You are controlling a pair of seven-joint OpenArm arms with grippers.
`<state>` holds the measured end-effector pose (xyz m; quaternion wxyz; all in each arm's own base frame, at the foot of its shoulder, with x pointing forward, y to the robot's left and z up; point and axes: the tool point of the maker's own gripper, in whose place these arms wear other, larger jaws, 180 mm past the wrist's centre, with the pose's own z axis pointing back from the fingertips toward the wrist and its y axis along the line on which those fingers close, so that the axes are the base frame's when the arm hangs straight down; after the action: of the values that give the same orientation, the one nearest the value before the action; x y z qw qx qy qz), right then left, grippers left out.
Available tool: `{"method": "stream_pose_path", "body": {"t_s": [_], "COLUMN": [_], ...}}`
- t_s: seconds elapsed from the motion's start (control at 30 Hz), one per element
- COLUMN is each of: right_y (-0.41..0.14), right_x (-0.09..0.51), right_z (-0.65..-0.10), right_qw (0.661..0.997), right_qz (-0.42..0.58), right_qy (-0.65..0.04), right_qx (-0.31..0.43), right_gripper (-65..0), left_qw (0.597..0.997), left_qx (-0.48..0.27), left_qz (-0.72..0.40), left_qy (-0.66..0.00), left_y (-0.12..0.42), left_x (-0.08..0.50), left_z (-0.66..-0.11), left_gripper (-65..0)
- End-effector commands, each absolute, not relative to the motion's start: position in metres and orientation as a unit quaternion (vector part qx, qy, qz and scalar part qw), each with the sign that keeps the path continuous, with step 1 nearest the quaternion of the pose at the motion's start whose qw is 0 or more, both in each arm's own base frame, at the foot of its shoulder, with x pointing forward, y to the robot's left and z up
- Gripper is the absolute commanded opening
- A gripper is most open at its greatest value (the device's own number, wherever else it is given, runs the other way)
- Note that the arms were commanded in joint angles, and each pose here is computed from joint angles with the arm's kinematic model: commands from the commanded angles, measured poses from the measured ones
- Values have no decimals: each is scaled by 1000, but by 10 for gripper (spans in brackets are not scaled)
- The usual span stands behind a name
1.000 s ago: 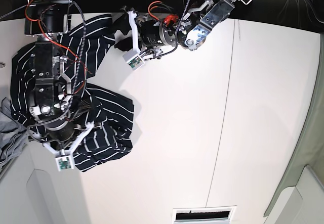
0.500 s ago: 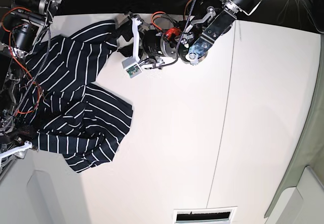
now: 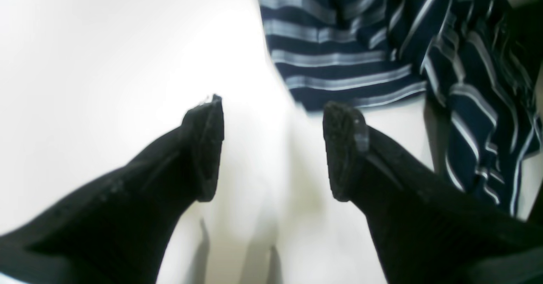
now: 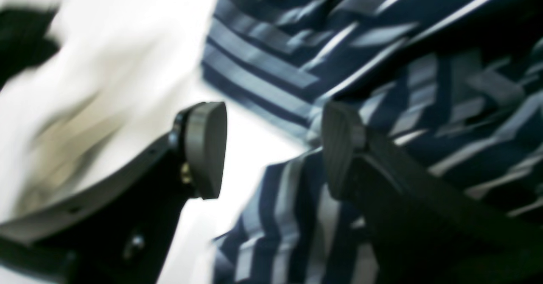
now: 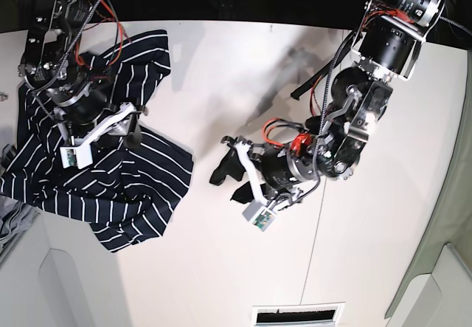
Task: Layout the t-shirt on the table in an organized manner, then fold the t-shirt properly
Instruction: 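Grasp the shirt hem with the left gripper beside the right gripper, then pull the shirt hem away from the right gripper with the left gripper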
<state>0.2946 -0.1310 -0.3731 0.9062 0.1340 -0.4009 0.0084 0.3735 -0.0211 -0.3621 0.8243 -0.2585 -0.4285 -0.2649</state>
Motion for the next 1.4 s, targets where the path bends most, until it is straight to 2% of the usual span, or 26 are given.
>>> {"method": "stream_pose_path", "body": {"t_s": [0.0,0.17,0.33,0.57,0.7,0.87,1.17,1.23,1.33,1.37], "right_y": [-122,-94,-92,-91,-91,-91,-91,-92,-92,-92], "right_x": [299,269,258,243,242,242,242,242,242,242], "right_z": [-363,-389,-397,-407,-407,-407,-407,-407,-408,-408], "right_qw": [896,914,920,926,927,927,927,927,928,928], "right_qz": [18,56,65,63,63,63,63,64,64,64], "right_qy": [-421,-381,-366,-349,-347,-347,-348,-347,-346,-345], "right_qx": [138,130,125,127,127,127,126,126,125,125], "right_gripper": [-301,-301,-301,-301,-301,-301,-301,-301,-301,-301], "left_qw": [811,827,837,837,849,853,856,853,841,837], "left_qx": [-271,-274,-261,-283,-231,-202,-216,-218,-215,-215], "left_qz": [-265,-248,-239,-227,-213,-207,-204,-209,-230,-238], "left_qy": [-446,-423,-418,-409,-426,-434,-422,-425,-440,-444], "left_y": [-31,-46,-57,-89,-85,-81,-92,-97,-104,-107], "left_x": [383,388,401,400,410,415,402,401,399,398], "left_z": [-347,-378,-403,-403,-410,-412,-419,-417,-414,-413], "left_gripper": [-261,-261,-261,-261,-261,-261,-264,-310,-447,-473]}}
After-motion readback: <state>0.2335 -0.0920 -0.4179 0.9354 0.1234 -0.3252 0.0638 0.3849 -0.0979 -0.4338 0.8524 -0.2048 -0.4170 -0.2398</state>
